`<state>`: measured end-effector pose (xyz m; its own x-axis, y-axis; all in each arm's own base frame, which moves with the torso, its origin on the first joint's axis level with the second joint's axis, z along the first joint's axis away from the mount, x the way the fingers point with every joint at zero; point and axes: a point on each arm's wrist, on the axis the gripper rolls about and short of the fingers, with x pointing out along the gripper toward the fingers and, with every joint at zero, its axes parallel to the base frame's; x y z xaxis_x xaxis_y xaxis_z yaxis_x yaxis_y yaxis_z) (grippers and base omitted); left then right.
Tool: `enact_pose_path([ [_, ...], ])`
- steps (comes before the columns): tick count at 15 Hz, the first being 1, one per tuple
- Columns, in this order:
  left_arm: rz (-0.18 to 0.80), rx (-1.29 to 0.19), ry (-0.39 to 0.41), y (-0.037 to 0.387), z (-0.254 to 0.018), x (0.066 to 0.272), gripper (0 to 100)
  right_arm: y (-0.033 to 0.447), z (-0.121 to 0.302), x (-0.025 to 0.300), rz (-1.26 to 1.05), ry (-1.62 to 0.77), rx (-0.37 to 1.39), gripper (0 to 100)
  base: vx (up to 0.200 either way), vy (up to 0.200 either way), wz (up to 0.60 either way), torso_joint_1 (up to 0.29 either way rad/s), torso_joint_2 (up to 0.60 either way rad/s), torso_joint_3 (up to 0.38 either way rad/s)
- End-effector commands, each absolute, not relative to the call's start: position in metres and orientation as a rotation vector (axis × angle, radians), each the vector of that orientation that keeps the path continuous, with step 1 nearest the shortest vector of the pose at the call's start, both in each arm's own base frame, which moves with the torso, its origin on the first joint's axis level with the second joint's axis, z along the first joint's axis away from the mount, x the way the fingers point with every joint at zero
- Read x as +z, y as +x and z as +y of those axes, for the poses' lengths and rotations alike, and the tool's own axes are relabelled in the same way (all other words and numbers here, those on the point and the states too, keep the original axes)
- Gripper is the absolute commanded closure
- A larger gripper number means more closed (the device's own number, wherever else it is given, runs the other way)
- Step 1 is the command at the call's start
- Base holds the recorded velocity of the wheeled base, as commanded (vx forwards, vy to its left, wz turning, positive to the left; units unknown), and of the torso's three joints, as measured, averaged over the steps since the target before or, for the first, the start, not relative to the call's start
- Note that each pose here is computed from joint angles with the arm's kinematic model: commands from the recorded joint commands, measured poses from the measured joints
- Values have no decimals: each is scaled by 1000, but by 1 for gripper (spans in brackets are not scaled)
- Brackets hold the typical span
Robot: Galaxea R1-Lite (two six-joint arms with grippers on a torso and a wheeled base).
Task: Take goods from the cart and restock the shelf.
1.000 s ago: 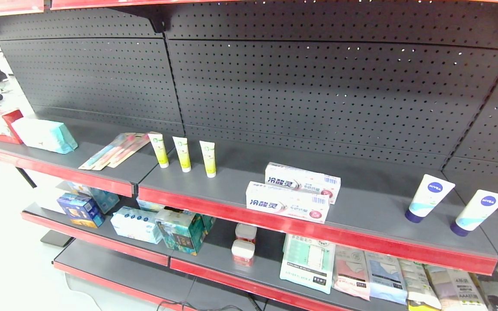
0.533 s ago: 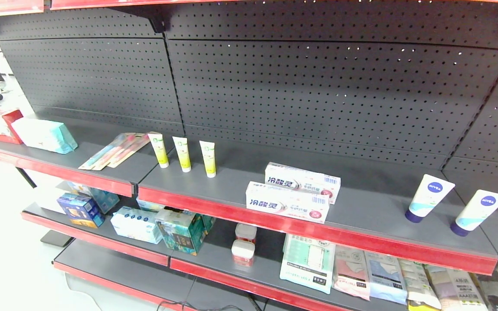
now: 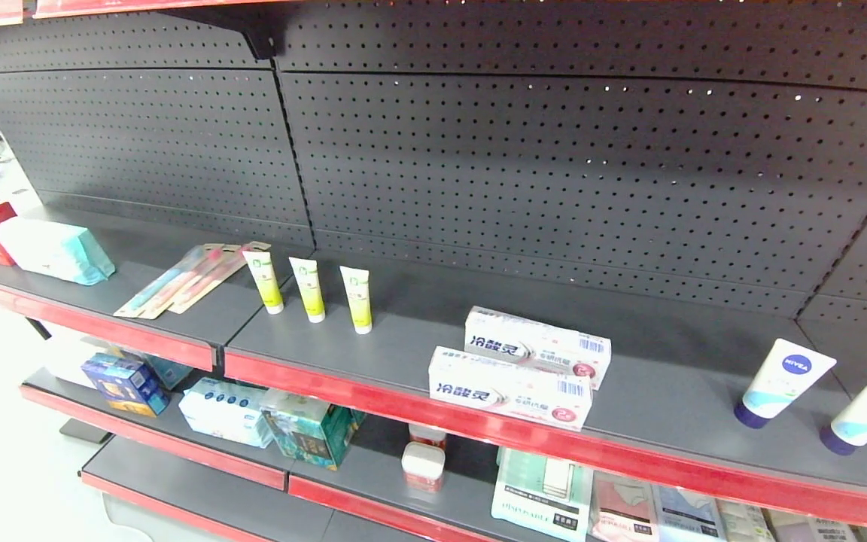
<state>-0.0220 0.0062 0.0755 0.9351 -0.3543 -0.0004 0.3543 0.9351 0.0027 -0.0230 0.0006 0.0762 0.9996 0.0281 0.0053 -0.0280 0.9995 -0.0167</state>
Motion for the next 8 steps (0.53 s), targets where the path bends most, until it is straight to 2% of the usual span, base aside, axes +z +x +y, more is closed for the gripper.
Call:
enact_pose_path([
  [1,0,-362,2,-22,6,75,0,-23,1,76,-5,-17,29,0,0,0,0,0,0,0],
  [5,-1,-364,3,-22,6,75,0,-23,1,76,-5,-15,29,0,0,0,0,0,0,0],
  [8,-1,-367,3,-22,6,75,0,-23,1,76,-3,-17,31,0,0,0,-600,4,1,-2],
])
